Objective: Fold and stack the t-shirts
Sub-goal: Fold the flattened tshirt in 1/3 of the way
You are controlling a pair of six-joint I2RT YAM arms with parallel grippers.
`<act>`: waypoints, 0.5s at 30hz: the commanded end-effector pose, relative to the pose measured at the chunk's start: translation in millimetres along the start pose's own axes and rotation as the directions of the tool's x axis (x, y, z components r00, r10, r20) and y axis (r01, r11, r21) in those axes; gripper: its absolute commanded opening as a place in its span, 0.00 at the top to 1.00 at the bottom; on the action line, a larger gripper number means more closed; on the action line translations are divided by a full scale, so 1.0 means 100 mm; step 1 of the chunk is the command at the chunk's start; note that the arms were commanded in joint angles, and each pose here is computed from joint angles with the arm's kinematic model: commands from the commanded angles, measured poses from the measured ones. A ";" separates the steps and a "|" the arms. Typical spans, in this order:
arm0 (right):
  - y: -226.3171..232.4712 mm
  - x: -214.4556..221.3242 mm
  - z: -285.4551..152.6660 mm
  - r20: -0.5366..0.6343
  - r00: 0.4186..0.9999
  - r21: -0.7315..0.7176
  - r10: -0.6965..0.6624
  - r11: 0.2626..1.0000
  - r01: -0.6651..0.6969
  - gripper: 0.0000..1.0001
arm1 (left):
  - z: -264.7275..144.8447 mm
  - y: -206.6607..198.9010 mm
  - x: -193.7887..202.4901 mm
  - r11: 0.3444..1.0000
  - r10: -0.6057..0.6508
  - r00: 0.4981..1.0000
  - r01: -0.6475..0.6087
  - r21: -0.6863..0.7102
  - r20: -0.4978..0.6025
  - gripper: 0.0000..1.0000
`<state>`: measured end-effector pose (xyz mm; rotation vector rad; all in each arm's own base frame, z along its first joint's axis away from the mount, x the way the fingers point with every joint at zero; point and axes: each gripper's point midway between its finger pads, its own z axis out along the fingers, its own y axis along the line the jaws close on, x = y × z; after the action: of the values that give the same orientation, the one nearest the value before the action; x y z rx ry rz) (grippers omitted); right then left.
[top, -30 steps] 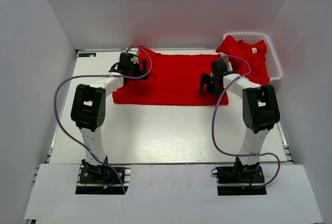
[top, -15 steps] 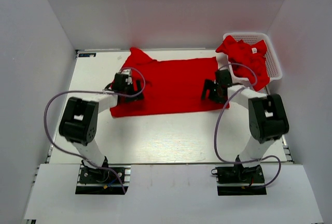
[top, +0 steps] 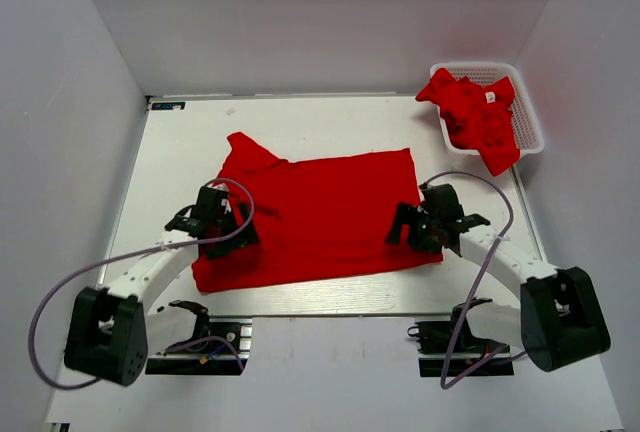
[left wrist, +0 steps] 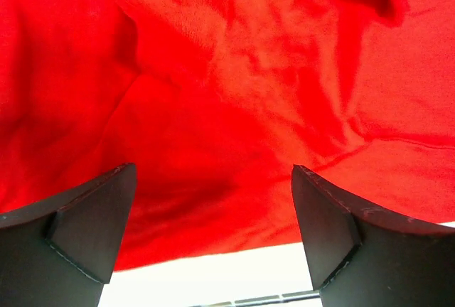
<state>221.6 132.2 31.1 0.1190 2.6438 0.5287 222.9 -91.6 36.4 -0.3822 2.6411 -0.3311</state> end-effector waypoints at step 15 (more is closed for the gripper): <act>0.33 -0.55 -0.29 0.173 0.984 -0.063 -0.050 0.996 0.061 0.10 | -0.19 -0.66 -0.93 0.979 0.112 0.976 -0.140 0.146 0.187 0.00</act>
<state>242.2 143.9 78.7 0.0274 2.4992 0.5818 299.1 -108.6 105.0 -0.2608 2.4433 -0.3807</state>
